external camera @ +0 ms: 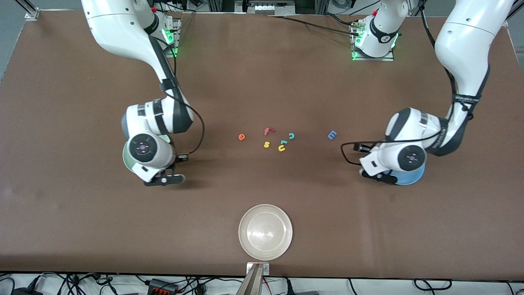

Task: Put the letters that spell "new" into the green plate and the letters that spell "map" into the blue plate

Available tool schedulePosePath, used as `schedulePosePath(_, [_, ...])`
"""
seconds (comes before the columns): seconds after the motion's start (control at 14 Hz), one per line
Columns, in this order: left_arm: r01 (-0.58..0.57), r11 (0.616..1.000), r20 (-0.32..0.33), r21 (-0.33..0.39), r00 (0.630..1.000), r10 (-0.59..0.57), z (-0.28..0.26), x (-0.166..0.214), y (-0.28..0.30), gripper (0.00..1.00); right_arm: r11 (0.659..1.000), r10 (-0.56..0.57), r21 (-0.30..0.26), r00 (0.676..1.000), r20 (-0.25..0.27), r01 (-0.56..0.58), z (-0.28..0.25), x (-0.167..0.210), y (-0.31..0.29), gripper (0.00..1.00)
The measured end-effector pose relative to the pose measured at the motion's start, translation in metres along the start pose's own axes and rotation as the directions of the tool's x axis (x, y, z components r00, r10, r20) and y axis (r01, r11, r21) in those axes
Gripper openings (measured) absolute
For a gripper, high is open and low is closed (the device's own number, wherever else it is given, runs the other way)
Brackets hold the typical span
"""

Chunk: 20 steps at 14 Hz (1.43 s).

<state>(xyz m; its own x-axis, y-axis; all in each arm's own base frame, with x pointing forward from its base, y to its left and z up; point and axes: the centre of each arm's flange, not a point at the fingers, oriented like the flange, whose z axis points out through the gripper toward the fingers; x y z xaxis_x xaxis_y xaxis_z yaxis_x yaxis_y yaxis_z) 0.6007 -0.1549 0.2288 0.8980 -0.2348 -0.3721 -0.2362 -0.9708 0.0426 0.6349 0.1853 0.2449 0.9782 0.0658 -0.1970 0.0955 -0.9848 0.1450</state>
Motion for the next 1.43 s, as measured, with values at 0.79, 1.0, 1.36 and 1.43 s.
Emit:
schedulePosePath(0.79, [-0.351, 0.924, -0.072, 0.152, 0.928, 0.364, 0.074, -0.045, 0.128, 0.95, 1.0, 0.022, 0.002, 0.994, 0.111, -0.022, 0.064, -0.01, 0.125, 0.26])
schedulePosePath(1.0, [-0.343, 0.924, -0.054, 0.17, 0.933, 0.357, 0.088, -0.052, 0.128, 0.76, 1.0, 0.014, -0.003, 0.992, 0.122, -0.014, 0.077, -0.009, 0.119, 0.26])
schedulePosePath(1.36, [-0.306, 0.924, -0.068, 0.23, 0.942, 0.329, 0.092, -0.053, 0.132, 0.41, 1.0, 0.004, 0.008, 0.997, 0.078, -0.005, 0.046, -0.003, 0.114, 0.54])
schedulePosePath(1.43, [-0.3, 0.924, -0.07, 0.237, 0.943, 0.324, 0.093, -0.053, 0.132, 0.38, 1.0, -0.006, 0.014, 0.998, 0.068, 0.006, 0.028, -0.002, 0.107, 0.65])
